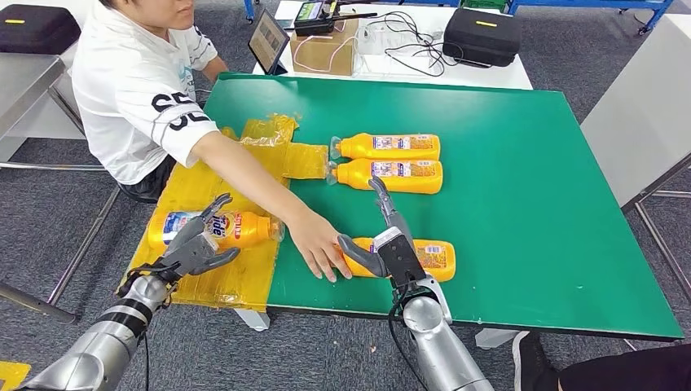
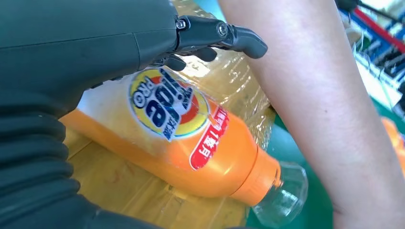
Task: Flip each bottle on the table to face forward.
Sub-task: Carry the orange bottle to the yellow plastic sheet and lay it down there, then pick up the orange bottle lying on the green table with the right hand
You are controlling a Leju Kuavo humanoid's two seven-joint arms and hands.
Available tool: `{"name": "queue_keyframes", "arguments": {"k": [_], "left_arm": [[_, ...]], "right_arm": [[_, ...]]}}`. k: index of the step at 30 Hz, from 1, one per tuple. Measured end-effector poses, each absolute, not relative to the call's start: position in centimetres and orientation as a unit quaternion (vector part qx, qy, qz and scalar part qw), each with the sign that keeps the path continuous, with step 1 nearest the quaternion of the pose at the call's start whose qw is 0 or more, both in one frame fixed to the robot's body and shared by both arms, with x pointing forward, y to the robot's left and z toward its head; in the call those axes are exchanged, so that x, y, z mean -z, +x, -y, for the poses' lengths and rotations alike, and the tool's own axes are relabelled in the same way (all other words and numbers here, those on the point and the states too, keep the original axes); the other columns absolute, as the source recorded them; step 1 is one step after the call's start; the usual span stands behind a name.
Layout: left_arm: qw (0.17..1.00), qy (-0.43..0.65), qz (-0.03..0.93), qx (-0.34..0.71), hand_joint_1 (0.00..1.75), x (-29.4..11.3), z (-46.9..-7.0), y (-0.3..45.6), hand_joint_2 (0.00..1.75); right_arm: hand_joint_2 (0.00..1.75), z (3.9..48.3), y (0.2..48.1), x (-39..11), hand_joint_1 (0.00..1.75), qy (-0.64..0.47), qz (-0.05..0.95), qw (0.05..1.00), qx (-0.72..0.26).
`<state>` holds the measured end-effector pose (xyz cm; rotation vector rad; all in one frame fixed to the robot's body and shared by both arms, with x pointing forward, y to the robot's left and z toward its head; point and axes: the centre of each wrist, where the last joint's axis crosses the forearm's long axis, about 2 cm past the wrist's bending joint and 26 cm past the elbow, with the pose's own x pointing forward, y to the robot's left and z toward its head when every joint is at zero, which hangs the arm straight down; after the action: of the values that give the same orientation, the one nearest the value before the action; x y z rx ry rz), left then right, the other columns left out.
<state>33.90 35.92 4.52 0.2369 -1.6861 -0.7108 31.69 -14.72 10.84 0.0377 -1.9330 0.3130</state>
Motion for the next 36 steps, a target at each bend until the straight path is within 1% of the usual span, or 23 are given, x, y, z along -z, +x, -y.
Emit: {"name": "queue_keyframes", "arguments": {"k": [7,15,23,26,30,36], "left_arm": [[0.620,0.042,0.772,0.129,0.00,-3.7,-32.5,32.2,1.75],[0.623,0.032,0.777,0.078,0.00,-3.8,-30.9,31.7,1.75],[0.654,-0.011,0.756,-0.004,0.00,-4.3,-27.4,32.0,1.75],[0.658,-0.037,0.752,-0.017,0.00,-4.8,-25.9,32.2,1.75],[0.651,-0.052,0.758,-0.006,0.00,-5.4,-23.8,32.3,1.75],[0.633,-0.050,0.772,0.015,0.00,-6.2,-21.9,32.5,1.75]], "right_arm": [[1.75,15.3,31.6,-10.4,0.00,-0.038,0.799,0.576,-0.166],[1.75,15.7,31.5,-9.8,0.00,-0.050,0.788,0.586,-0.182],[1.75,17.3,30.8,-8.3,0.00,-0.136,0.741,0.612,-0.240],[1.75,18.9,30.1,-7.2,0.00,-0.172,0.705,0.631,-0.275],[1.75,21.8,29.8,-6.2,0.00,-0.211,0.661,0.646,-0.318],[1.75,24.1,30.1,-6.1,0.00,-0.238,0.639,0.649,-0.337]]}}
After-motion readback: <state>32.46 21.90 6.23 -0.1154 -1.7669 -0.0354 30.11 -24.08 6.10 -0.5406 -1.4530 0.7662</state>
